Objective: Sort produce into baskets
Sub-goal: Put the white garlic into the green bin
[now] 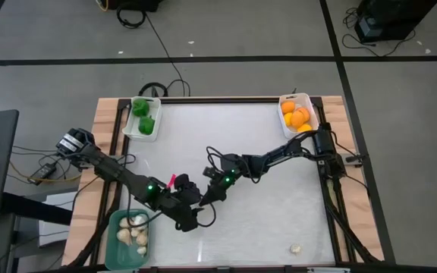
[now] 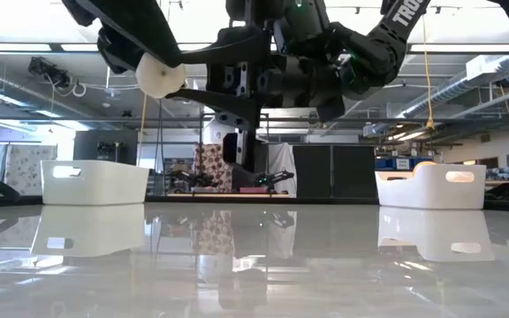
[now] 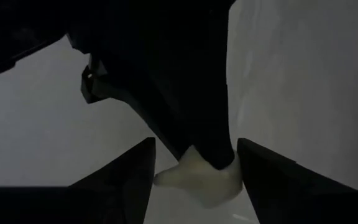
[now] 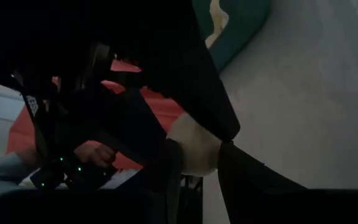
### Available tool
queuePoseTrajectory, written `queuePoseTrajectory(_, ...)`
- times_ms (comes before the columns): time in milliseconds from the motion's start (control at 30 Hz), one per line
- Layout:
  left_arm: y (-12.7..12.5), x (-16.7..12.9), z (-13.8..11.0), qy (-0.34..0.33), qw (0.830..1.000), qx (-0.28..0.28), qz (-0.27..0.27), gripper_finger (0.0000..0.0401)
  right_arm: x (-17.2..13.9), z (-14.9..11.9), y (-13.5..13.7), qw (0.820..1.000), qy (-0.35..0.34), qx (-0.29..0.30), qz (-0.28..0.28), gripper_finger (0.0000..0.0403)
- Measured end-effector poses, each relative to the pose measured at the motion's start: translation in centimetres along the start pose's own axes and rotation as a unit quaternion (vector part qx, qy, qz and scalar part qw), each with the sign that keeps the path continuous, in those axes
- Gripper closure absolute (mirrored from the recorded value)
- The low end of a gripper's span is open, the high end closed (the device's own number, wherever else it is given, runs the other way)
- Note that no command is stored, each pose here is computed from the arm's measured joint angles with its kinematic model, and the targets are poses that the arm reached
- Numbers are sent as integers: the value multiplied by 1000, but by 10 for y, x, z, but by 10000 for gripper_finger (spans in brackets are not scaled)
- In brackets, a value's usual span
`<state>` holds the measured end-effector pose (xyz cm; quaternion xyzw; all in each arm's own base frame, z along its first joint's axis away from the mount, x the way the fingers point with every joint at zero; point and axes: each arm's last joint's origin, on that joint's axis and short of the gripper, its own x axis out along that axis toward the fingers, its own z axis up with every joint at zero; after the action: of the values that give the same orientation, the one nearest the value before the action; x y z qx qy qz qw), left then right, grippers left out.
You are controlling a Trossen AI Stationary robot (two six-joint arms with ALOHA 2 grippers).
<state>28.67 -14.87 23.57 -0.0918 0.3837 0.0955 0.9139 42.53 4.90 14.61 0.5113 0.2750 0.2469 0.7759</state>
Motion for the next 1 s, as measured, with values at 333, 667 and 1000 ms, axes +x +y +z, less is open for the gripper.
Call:
queuePoseTrajectory(333,1,-1,-1,14,1000,13,-4,239,-3,4,0,1000,-11,12,7,300)
queuePoseTrajectory(667,9,-12,-6,61,998,25,-3,243,-7,10,0,1000,-15,15,21,234)
queuePoseTrajectory(1000,36,-71,-26,235,971,-43,-20,244,-20,21,-7,999,8,42,26,140)
